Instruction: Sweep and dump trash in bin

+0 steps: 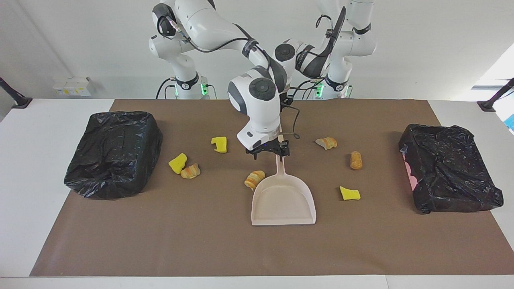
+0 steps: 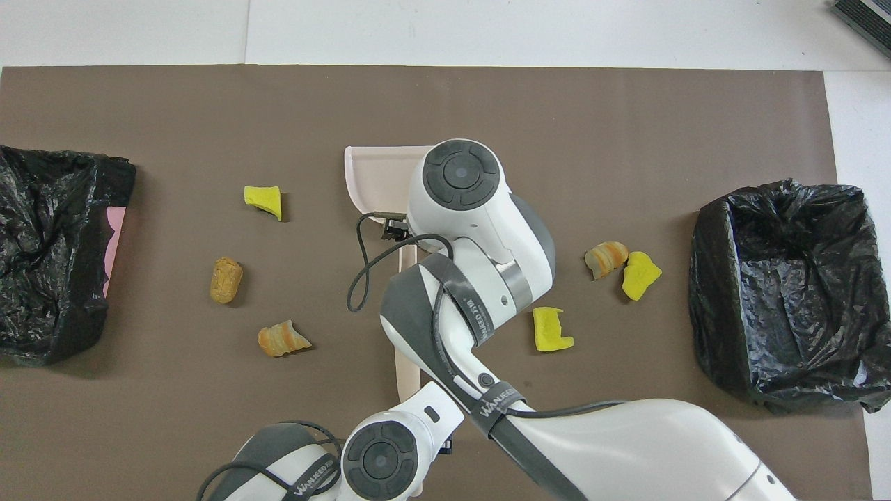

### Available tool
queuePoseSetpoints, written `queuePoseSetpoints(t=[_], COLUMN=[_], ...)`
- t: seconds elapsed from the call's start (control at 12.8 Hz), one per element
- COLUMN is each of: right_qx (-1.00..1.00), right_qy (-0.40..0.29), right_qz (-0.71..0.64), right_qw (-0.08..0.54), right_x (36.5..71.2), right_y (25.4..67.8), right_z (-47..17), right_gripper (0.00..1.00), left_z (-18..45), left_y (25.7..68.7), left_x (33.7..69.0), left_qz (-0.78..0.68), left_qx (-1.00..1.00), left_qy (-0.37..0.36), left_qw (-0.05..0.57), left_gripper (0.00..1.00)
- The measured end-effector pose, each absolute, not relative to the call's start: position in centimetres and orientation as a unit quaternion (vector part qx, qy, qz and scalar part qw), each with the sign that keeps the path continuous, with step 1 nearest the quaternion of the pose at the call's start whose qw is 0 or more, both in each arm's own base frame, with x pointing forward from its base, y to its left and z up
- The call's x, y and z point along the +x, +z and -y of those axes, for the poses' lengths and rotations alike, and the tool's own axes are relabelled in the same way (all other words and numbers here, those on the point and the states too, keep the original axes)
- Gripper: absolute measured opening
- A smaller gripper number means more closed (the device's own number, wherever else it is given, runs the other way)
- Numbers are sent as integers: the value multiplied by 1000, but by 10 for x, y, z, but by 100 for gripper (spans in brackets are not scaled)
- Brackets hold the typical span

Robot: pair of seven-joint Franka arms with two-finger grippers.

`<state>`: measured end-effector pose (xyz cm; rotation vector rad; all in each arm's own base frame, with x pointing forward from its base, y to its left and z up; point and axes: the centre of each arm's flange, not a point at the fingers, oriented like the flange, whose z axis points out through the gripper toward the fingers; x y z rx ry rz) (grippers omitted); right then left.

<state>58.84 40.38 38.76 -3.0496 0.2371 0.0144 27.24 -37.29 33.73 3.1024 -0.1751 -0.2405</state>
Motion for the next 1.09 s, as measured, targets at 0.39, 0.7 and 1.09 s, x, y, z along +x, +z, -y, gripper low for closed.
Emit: queuePoseSetpoints(t=[0.39, 0.7, 1.09], right_qx=[-997, -997, -997], right_qy=[6, 4, 6], right_qz=[-73, -72, -71], right_qw=[28, 30, 29], right_x=[579, 579, 577], right_y=[360, 362, 361], right_z=[-427, -428, -430], right_gripper=[70, 60, 60], left_z=[367, 328, 260], left_y=[337, 365, 407], left_x=[272, 300, 334], left_qz=[54, 59, 22], left_qx=[994, 988, 992], left_qy=[-97, -139, -116], left_qw=[-1, -17, -53], left_gripper=[26, 26, 26])
